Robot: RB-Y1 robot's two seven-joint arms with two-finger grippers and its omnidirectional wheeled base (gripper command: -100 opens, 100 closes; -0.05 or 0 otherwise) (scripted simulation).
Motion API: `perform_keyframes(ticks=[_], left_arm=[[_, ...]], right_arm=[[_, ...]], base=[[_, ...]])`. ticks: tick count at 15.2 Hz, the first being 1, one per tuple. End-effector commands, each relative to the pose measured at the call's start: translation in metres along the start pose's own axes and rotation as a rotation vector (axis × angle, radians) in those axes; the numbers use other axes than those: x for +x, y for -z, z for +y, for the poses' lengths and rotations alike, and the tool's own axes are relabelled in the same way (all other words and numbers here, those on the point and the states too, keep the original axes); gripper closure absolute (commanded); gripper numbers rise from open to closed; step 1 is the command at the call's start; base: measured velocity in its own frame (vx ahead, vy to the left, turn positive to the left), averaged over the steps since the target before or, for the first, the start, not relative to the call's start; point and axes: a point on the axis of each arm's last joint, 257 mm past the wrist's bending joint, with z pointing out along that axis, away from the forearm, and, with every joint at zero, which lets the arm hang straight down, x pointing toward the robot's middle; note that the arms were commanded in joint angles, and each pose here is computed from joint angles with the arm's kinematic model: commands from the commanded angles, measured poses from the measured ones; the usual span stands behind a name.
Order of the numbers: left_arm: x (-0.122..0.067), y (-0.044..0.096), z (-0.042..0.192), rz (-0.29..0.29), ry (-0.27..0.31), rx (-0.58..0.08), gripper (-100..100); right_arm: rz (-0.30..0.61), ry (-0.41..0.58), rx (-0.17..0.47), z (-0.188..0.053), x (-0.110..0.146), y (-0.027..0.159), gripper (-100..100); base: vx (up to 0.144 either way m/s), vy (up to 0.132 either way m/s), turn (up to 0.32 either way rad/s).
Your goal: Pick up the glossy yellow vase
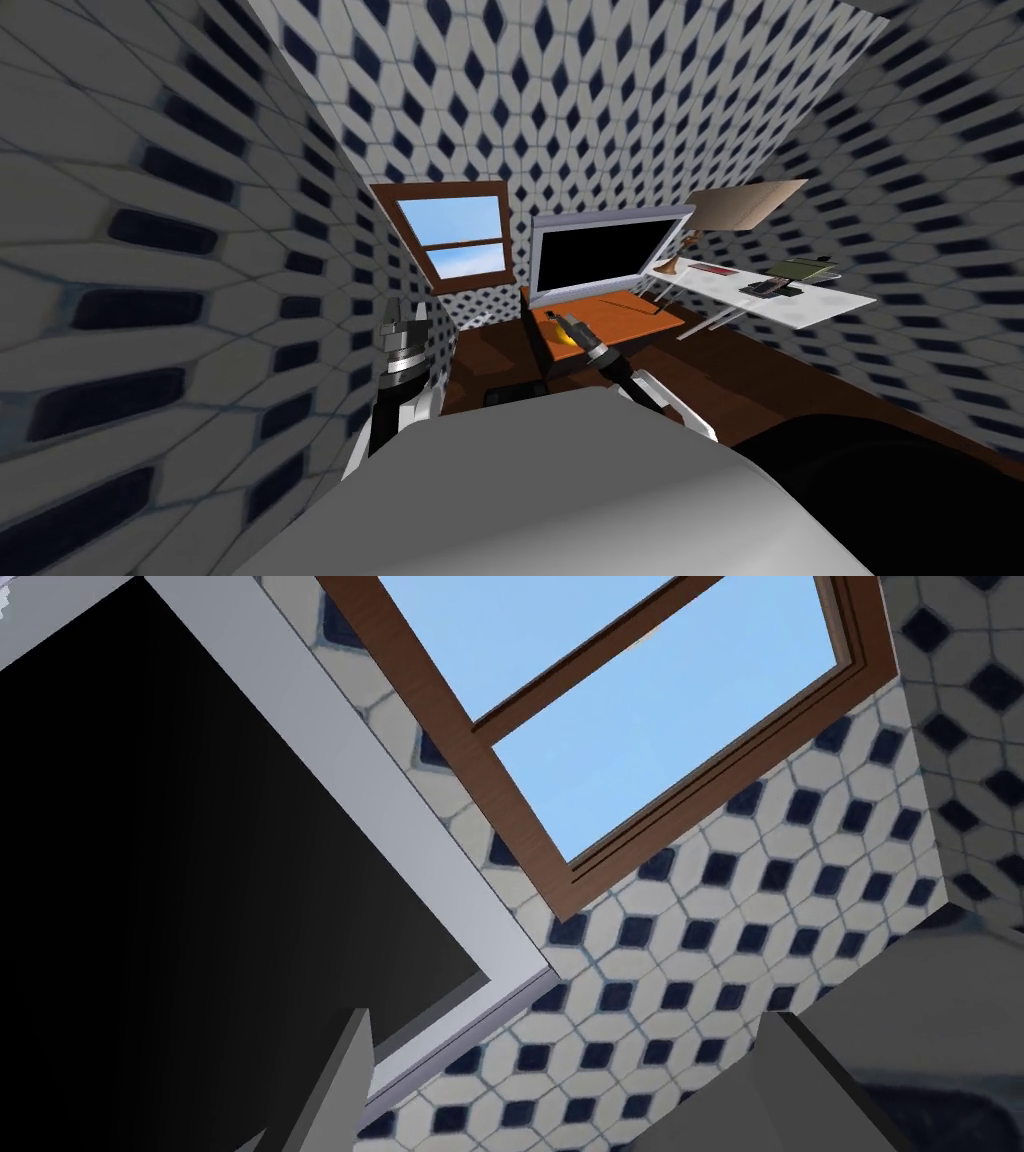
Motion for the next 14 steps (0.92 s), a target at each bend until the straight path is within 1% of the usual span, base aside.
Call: perform_keyframes(ticks=[1,2,3,4,5,6,7,8,9,10,11,13,14], left_arm=[[0.0,0.0,0.0,0.0,0.0,0.0,0],[0.0,0.0,0.0,0.0,0.0,0.0,0],[0.0,0.0,0.0,0.0,0.0,0.0,0],[0.0,0.0,0.0,0.0,0.0,0.0,0],[0.0,0.0,0.0,0.0,0.0,0.0,0],[0.0,0.0,0.0,0.0,0.0,0.0,0],[0.0,0.0,0.0,0.0,0.0,0.0,0],[0.0,0.0,0.0,0.0,0.0,0.0,0],[0.0,0.0,0.0,0.0,0.0,0.0,0],[0.0,0.0,0.0,0.0,0.0,0.0,0],[0.0,0.0,0.0,0.0,0.0,0.0,0],[0.0,0.0,0.0,0.0,0.0,0.0,0],[0.0,0.0,0.0,0.0,0.0,0.0,0]], right_arm=[[0.056,0.081,0.01,-0.011,0.01,0.01,-100],[0.11,0.143,0.029,-0.022,0.023,0.022,-100],[0.12,0.165,0.023,-0.023,0.024,0.023,-100],[0.12,0.165,0.023,-0.023,0.024,0.023,-100],[0.187,0.242,0.033,-0.035,0.037,0.037,-100],[0.187,0.25,0.032,-0.035,0.037,0.037,-100],[0.25,0.316,0.043,-0.047,0.049,0.052,-100],[0.255,0.335,0.038,-0.047,0.049,0.052,-100],[0.317,0.393,0.047,-0.059,0.061,0.068,-100],[0.325,0.42,0.039,-0.06,0.061,0.069,-100],[0.387,0.474,0.047,-0.072,0.072,0.086,-100],[0.397,0.504,0.036,-0.072,0.072,0.087,-100],[0.469,0.571,0.032,-0.084,0.082,0.106,-100]], base=[[0.098,0.073,0.001],[0.17,0.064,0.097],[0.187,0.042,0.06],[0.136,0.019,0.01],[0.131,0.035,-0.005],[0.119,0.049,-0.011],[0.127,0.062,-0.006],[0.123,0.051,-0.013],[0.152,0.037,-0.012],[0.175,0.041,-0.007],[0.176,0.023,-0.008],[0.123,0.022,-0.005],[0.13,0.039,-0.008]])
